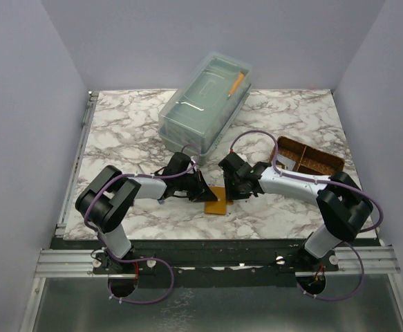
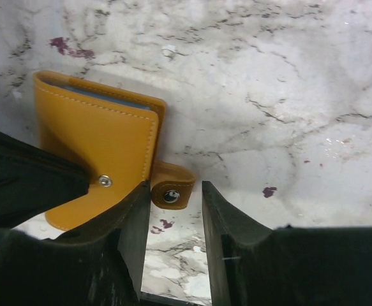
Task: Put the credit cards into the card holder
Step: Close the card holder at the center of the board.
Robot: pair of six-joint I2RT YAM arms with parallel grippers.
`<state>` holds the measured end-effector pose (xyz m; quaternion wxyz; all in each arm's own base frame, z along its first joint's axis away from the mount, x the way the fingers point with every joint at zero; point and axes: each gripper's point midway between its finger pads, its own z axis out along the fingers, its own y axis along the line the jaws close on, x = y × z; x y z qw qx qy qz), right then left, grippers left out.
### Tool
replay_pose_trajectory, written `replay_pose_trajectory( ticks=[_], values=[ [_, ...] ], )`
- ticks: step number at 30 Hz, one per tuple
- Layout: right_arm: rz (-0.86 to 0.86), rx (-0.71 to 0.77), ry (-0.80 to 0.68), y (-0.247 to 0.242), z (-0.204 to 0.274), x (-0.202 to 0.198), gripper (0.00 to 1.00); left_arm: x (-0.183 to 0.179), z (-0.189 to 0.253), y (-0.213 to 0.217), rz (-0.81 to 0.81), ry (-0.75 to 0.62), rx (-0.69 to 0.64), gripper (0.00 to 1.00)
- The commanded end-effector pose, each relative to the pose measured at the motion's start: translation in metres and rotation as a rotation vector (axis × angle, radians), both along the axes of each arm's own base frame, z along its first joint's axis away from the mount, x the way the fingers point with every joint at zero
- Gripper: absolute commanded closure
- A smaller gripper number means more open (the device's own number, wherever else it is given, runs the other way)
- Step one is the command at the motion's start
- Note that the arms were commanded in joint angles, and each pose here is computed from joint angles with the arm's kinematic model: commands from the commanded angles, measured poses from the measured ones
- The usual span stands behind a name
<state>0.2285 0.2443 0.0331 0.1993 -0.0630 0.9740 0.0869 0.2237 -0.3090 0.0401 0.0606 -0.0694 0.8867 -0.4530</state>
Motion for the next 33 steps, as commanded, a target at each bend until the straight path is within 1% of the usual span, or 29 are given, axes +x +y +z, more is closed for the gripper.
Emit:
replay_pose_trajectory(
  ticks=[1, 6, 10, 12, 15, 20, 23, 33],
  values=[
    [-0.037, -0.085, -0.03, -0.018, 0.008, 0.003, 0.62, 0.002, -0.019, 0.009, 0.006, -0.003, 0.067, 0.93],
    [-0.038, -0.074, -0.028, -0.019, 0.01, 0.0, 0.66, 0.002, -0.019, 0.008, 0.002, -0.002, 0.064, 0.93],
    [-0.037, -0.072, -0.024, -0.019, 0.01, -0.001, 0.71, 0.002, -0.02, 0.008, 0.001, 0.002, 0.065, 0.93],
    [-0.035, -0.067, -0.023, -0.019, 0.011, -0.002, 0.76, 0.002, -0.02, 0.007, 0.0, 0.001, 0.063, 0.93],
    [-0.033, -0.064, -0.022, -0.019, 0.013, -0.003, 0.87, 0.002, -0.019, 0.007, -0.002, 0.002, 0.062, 0.93],
    [-0.04, -0.051, -0.025, -0.021, 0.015, -0.006, 0.94, 0.002, -0.019, 0.006, -0.004, 0.004, 0.059, 0.93],
    [-0.023, 0.004, -0.043, -0.014, 0.021, -0.006, 1.0, 0.003, -0.017, 0.006, -0.004, 0.0, 0.054, 0.93],
    [0.097, 0.257, -0.104, 0.03, 0.035, -0.003, 1.0, 0.002, -0.018, 0.005, 0.001, 0.005, 0.054, 0.94]
  ],
)
